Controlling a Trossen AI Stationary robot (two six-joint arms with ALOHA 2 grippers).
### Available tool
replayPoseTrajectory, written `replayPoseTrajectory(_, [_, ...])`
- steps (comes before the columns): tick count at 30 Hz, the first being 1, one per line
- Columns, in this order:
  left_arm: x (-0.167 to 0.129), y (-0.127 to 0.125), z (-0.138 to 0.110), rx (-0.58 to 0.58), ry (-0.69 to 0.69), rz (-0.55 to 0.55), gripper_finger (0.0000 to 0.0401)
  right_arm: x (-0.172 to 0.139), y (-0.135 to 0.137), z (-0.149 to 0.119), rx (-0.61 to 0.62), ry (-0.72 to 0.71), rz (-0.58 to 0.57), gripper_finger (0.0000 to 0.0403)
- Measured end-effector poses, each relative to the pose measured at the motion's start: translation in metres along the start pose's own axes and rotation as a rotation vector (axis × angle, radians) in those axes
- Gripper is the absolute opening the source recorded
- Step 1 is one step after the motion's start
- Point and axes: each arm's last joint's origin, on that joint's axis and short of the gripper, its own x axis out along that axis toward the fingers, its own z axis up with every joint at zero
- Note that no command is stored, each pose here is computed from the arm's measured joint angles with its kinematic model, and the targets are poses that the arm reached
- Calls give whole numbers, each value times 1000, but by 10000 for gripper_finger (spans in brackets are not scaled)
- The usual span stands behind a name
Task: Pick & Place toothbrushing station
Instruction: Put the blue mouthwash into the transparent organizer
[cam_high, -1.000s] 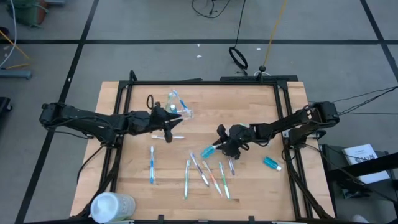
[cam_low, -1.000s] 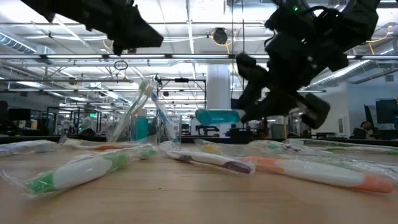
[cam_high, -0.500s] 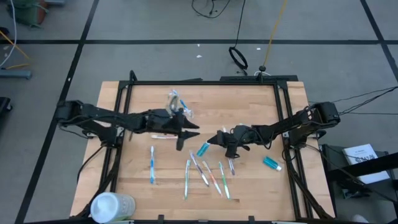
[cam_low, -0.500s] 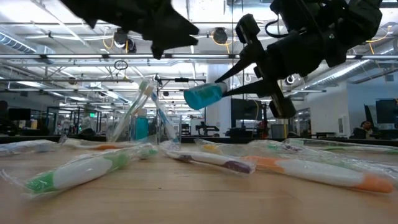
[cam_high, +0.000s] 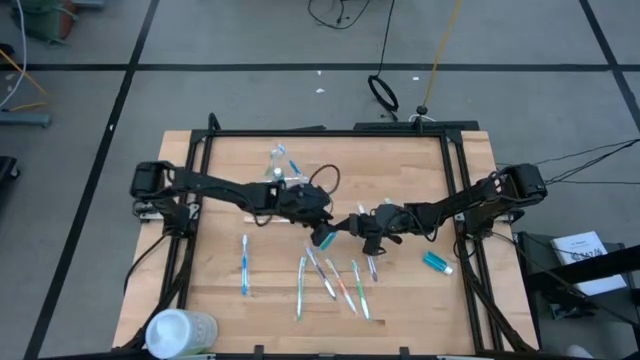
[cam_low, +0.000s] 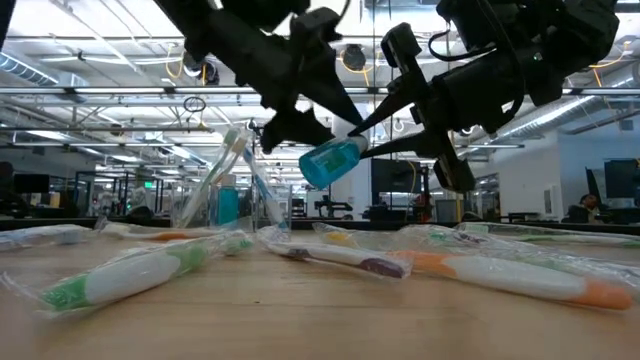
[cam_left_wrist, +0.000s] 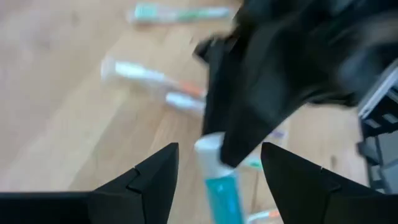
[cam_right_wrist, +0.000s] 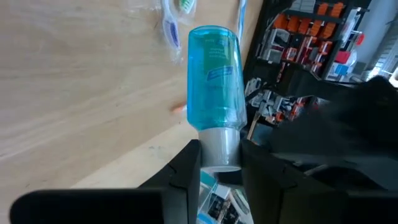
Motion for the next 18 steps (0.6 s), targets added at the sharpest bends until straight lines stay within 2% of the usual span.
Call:
replayPoseTrajectory(7, [13, 4, -6, -15, 53, -21, 219, 0, 2, 0, 4, 0, 16, 84])
replayPoseTrajectory(18, [13, 1, -8, 25, 62, -25, 216, 0, 1, 0, 28, 1, 7, 84])
